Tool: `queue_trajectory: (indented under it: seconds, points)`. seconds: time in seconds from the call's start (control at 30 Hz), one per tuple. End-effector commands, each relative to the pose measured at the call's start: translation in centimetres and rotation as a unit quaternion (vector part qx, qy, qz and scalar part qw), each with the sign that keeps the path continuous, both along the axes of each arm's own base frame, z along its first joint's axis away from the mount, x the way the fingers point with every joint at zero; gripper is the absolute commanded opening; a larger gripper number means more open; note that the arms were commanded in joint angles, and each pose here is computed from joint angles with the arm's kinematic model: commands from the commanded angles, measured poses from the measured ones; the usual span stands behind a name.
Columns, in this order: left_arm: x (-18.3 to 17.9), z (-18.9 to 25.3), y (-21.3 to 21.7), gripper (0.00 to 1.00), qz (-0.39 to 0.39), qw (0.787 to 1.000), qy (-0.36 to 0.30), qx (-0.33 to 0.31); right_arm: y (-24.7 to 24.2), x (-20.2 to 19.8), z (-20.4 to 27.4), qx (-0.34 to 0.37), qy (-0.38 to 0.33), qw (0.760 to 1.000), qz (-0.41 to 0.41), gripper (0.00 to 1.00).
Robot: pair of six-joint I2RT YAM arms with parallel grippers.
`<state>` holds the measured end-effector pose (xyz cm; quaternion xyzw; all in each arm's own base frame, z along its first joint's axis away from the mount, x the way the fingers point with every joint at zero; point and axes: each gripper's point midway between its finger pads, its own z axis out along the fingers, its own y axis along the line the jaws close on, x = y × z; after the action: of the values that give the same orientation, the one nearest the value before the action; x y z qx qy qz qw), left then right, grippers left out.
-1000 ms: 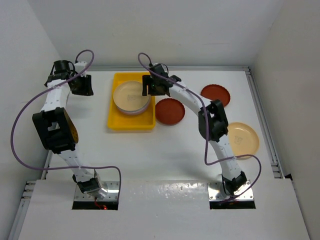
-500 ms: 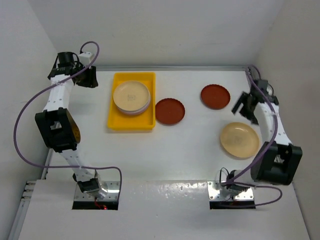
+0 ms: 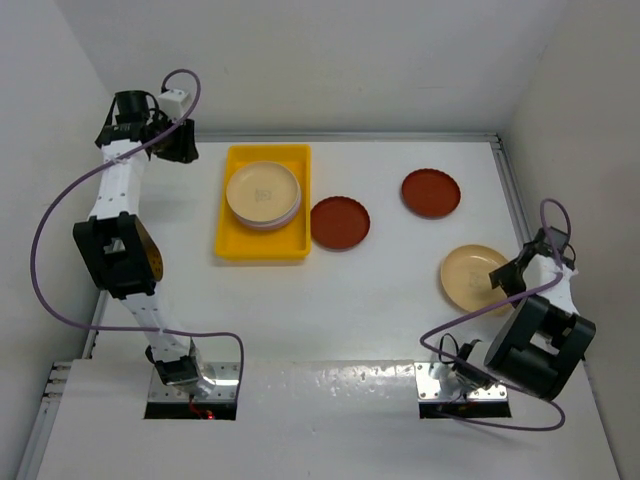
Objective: Place the plates into the plastic bin on the countertop
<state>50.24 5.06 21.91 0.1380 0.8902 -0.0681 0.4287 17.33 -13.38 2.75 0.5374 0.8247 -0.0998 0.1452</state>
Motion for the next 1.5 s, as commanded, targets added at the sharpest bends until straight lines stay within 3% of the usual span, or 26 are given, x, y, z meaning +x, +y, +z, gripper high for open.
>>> queue_trajectory:
  seconds: [0.0,0.17,0.27,0.3,0.4,0.53,0.67,0.83,0.97,1.0,1.03,1.1,1.17,1.2,1.27,1.3,1.37,1.47]
  points:
    - [1.1,3.9,0.2,0.53,-0.013,0.998,-0.051,0.018,-0.8,2.5,-0.9,-0.005,-0.066,0.998,-0.016,0.75]
    - [1.3,5.0,0.3,0.56,-0.016,0.998,-0.062,0.024,0.1,2.4,-3.2,0.016,-0.070,0.997,-0.030,0.60]
    - [1.1,4.8,0.4,0.56,-0.012,0.998,-0.057,0.026,0.3,2.0,-3.8,0.018,-0.062,0.998,-0.023,0.43]
    - [1.0,5.3,0.4,0.56,-0.012,0.998,-0.061,0.027,0.4,1.8,-4.0,0.019,-0.061,0.998,-0.022,0.28]
    - [0.6,5.7,0.3,0.57,-0.012,0.998,-0.063,0.027,0.6,1.1,-3.9,0.023,-0.052,0.998,-0.019,0.00]
    - [0.3,5.3,0.3,0.57,-0.019,0.998,-0.055,0.034,-1.1,1.0,-1.1,-0.036,-0.061,0.997,-0.012,0.00]
    - [0.2,6.3,-1.5,0.57,-0.041,0.997,-0.061,0.013,-1.5,5.5,5.9,-0.123,-0.152,0.980,0.038,0.00]
    - [0.6,8.2,-5.7,0.58,-0.093,0.993,-0.078,-0.002,0.7,12.6,18.9,-0.211,-0.295,0.925,0.114,0.00]
    - [-0.1,9.6,-9.6,0.61,-0.156,0.983,-0.092,-0.037,8.1,19.9,23.9,-0.200,-0.334,0.890,0.236,0.00]
    - [-0.3,9.9,-9.8,0.62,-0.163,0.981,-0.093,-0.042,11.9,21.4,25.8,-0.192,-0.355,0.867,0.293,0.00]
    - [-0.5,9.9,-11.0,0.62,-0.177,0.979,-0.093,-0.047,14.3,23.4,25.9,-0.175,-0.355,0.858,0.326,0.00]
    - [-0.8,9.9,-12.8,0.64,-0.193,0.976,-0.090,-0.052,21.1,26.2,21.8,-0.134,-0.312,0.840,0.423,0.00]
    - [-1.5,8.7,-14.6,0.64,-0.209,0.974,-0.073,-0.057,27.2,27.6,24.6,-0.089,-0.336,0.800,0.489,0.00]
    - [-2.1,8.7,-15.0,0.64,-0.213,0.973,-0.068,-0.058,30.6,29.3,21.9,-0.068,-0.301,0.790,0.530,0.00]
    - [-2.9,8.0,-15.3,0.64,-0.223,0.971,-0.056,-0.065,35.7,29.3,23.4,-0.029,-0.309,0.745,0.590,0.00]
    - [-3.5,7.8,-15.9,0.64,-0.231,0.969,-0.049,-0.071,38.6,30.1,21.0,-0.005,-0.284,0.736,0.615,0.00]
    - [-4.1,6.2,-15.9,0.64,-0.232,0.970,-0.029,-0.072,42.7,30.3,20.6,0.010,-0.286,0.707,0.647,0.00]
    - [-5.1,3.3,-16.1,0.64,-0.229,0.971,0.009,-0.074,45.7,29.4,20.0,0.039,-0.298,0.670,0.679,0.00]
